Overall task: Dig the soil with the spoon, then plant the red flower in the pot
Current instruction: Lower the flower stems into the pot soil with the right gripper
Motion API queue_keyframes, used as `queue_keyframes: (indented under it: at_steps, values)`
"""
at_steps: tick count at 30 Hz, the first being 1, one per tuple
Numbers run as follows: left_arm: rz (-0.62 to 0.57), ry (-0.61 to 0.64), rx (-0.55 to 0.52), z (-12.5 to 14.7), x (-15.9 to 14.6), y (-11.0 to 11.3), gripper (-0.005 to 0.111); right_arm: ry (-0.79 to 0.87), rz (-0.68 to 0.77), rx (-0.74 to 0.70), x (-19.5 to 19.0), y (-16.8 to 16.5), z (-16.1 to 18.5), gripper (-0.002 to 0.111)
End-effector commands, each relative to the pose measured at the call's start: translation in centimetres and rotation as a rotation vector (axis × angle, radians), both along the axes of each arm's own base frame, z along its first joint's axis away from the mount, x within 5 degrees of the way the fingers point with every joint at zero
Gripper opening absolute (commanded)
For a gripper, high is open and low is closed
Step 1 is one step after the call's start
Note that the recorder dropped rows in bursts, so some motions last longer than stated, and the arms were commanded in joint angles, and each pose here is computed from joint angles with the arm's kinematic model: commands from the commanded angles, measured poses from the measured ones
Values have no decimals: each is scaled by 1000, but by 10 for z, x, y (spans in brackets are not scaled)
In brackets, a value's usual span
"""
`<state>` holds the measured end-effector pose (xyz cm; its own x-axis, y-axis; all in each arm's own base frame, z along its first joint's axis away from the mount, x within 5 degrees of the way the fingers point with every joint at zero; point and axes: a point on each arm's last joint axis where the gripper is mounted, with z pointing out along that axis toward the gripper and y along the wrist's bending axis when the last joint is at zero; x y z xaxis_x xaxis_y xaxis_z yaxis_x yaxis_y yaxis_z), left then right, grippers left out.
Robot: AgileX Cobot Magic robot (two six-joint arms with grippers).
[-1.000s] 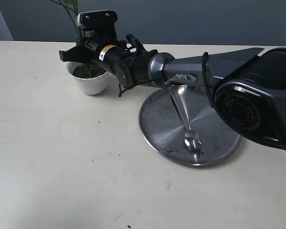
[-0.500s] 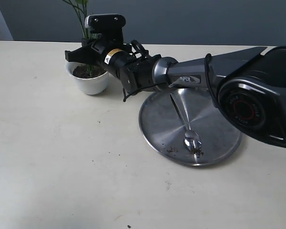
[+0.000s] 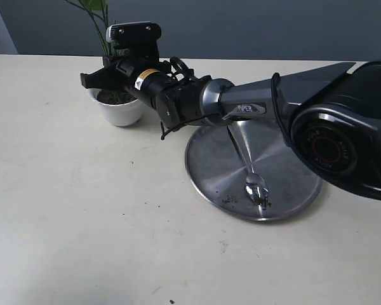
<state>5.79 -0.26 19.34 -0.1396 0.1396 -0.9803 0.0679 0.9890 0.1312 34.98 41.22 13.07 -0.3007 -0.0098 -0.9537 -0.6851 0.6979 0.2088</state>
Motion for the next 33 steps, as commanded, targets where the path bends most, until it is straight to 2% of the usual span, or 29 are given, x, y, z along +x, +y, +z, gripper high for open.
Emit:
queue_keyframes:
  at_steps: [1,12,19,33]
  values:
    - [3,-9,-4,0,0,0,0,205,23,-188,-15,-4,-48,-1]
    - [3,-9,-4,0,0,0,0,213,11,-193,-12,-8,-49,-1]
    - [3,-11,-4,0,0,0,0,214,-13,-176,-18,-19,-64,-1]
    - [3,-11,-4,0,0,0,0,205,-8,-175,-18,-18,-58,-1]
